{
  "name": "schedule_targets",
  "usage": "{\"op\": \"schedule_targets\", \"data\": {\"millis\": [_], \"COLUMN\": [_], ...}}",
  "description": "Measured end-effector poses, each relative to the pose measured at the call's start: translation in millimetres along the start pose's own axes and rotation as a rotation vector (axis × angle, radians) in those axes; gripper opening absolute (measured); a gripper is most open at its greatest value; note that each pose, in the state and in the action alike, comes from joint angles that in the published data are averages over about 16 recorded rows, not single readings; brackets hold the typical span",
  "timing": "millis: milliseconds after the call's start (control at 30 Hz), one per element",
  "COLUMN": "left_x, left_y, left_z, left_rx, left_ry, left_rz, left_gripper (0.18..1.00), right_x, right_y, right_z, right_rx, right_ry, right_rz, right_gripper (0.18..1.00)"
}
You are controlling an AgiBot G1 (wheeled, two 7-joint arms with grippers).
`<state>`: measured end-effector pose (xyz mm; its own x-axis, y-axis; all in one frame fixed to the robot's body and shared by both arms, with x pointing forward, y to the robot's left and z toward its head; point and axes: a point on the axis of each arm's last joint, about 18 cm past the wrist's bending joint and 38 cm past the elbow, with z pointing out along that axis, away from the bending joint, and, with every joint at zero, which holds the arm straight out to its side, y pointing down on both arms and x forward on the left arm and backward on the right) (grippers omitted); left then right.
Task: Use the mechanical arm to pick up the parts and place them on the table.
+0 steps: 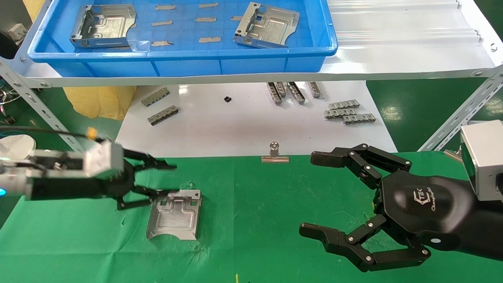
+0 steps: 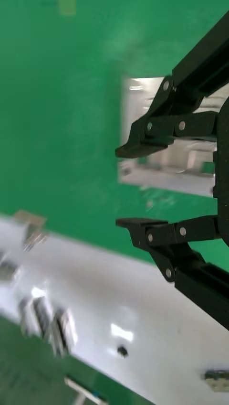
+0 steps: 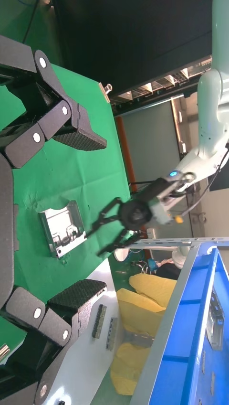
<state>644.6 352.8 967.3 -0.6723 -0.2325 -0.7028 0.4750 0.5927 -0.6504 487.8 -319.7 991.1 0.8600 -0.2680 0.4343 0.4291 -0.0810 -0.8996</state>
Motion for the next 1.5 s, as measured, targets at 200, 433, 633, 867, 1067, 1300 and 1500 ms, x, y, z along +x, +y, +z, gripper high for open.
{"op": "schedule_targets", "data": {"millis": [200, 433, 633, 867, 1067, 1300, 1500], "left_x": [2.5, 4.2, 6.4, 12.1, 18.8, 27.7, 36.3], "left_y": [-0.7, 0.0, -2.7, -9.6, -18.7, -31.4, -43.6], "left_z": [-10.6, -12.9, -10.6, -8.3, -8.5, -11.7, -16.7], "left_rx": [0.079, 0.107, 0.125, 0.177, 0.232, 0.292, 0.338], "left_ry": [-0.044, -0.057, -0.049, -0.038, -0.026, -0.01, 0.006], "left_rz": [-0.119, -0.16, -0.16, -0.179, -0.199, -0.219, -0.233], "left_gripper": [0.571, 0.725, 0.845, 0.937, 0.98, 0.998, 1.001], "right_x": [0.0, 0.1, 0.1, 0.1, 0.1, 0.1, 0.1], "right_y": [0.0, 0.0, 0.0, 0.0, 0.0, 0.0, 0.0], "right_z": [0.0, -0.1, -0.1, -0.1, -0.1, -0.1, -0.1], "right_rx": [0.0, 0.0, 0.0, 0.0, 0.0, 0.0, 0.0], "right_ry": [0.0, 0.0, 0.0, 0.001, 0.001, 0.001, 0.001], "right_rz": [0.0, 0.0, 0.0, 0.0, 0.0, 0.0, 0.0], "right_gripper": [1.0, 1.0, 1.0, 1.0, 1.0, 1.0, 1.0]}}
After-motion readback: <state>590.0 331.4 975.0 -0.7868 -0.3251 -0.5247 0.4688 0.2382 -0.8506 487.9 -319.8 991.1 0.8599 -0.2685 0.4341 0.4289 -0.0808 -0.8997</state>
